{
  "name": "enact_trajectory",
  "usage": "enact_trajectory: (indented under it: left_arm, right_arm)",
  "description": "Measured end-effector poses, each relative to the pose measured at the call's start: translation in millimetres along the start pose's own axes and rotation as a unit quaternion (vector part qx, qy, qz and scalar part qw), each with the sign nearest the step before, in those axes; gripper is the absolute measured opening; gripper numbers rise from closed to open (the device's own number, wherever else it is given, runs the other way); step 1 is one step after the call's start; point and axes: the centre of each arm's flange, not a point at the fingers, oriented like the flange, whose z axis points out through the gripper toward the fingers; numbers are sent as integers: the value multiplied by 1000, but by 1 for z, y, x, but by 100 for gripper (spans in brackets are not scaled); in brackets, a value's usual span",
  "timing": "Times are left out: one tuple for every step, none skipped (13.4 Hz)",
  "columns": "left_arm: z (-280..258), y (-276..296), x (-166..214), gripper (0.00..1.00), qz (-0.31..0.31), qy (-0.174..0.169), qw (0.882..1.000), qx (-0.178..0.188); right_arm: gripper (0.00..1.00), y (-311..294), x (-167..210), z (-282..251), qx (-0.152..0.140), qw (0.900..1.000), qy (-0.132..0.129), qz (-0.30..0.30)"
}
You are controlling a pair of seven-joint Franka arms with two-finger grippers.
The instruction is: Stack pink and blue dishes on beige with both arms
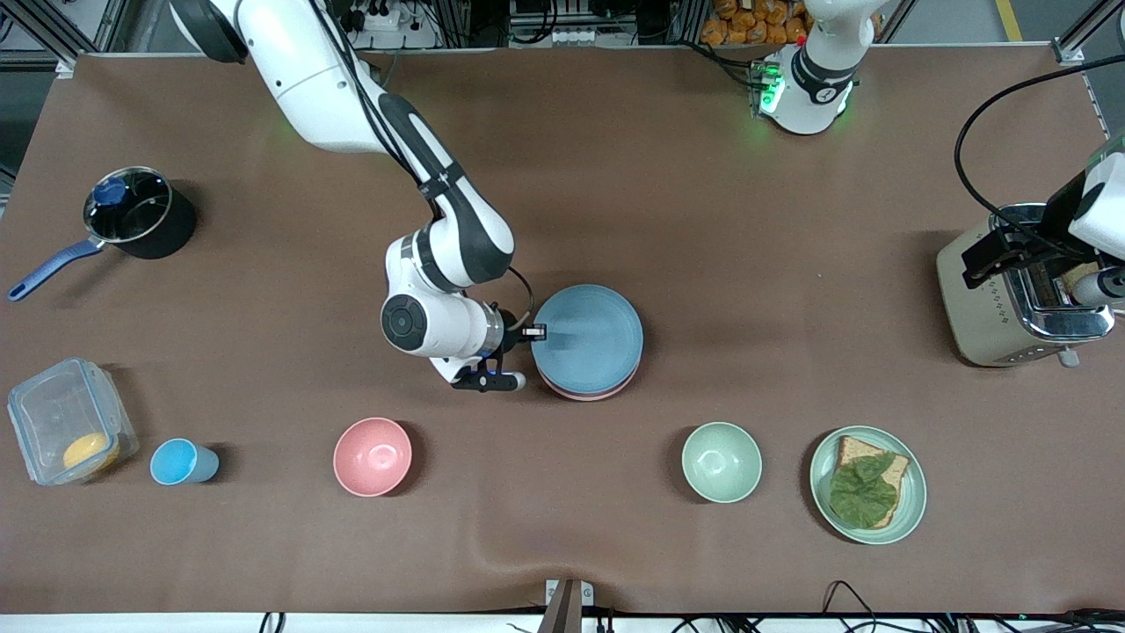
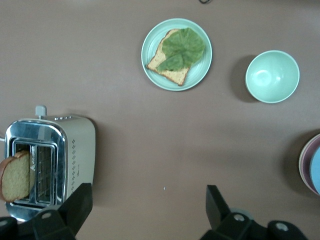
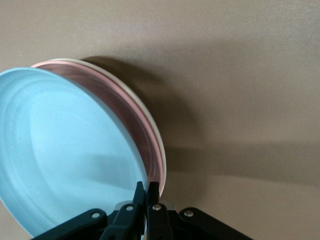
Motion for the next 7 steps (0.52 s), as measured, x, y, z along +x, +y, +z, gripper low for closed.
enact_trajectory:
  left_arm:
    - [-1,0,-1,100,0,-2,1000,0]
    - [-3,0,-1,100,-1,-2,1000,-2]
    - [-7,-1,-1,100,-3,1,1000,-7]
    - [-11,-4,-2,100,-8,2,1000,-11]
    - [-14,-8,-3,100,-14,3,1000,-17]
    - [-16,-14,-4,100,-22,3,1000,-21]
    - [-17,-18,-4,100,-28,4,999,-22]
  right_arm:
    - [3,1,1,5,-1,1000,0,1]
    - [6,2,2,7,-1,1000,-1,2]
    - [7,2,2,6,1,1000,0,3]
    - [16,0,3,4,3,1000,2,2]
    - [25,-2,5,1,6,1000,5,2]
    - [37,-4,7,-4,9,1000,9,1]
    - [48,-5,10,-11,11,1000,14,1]
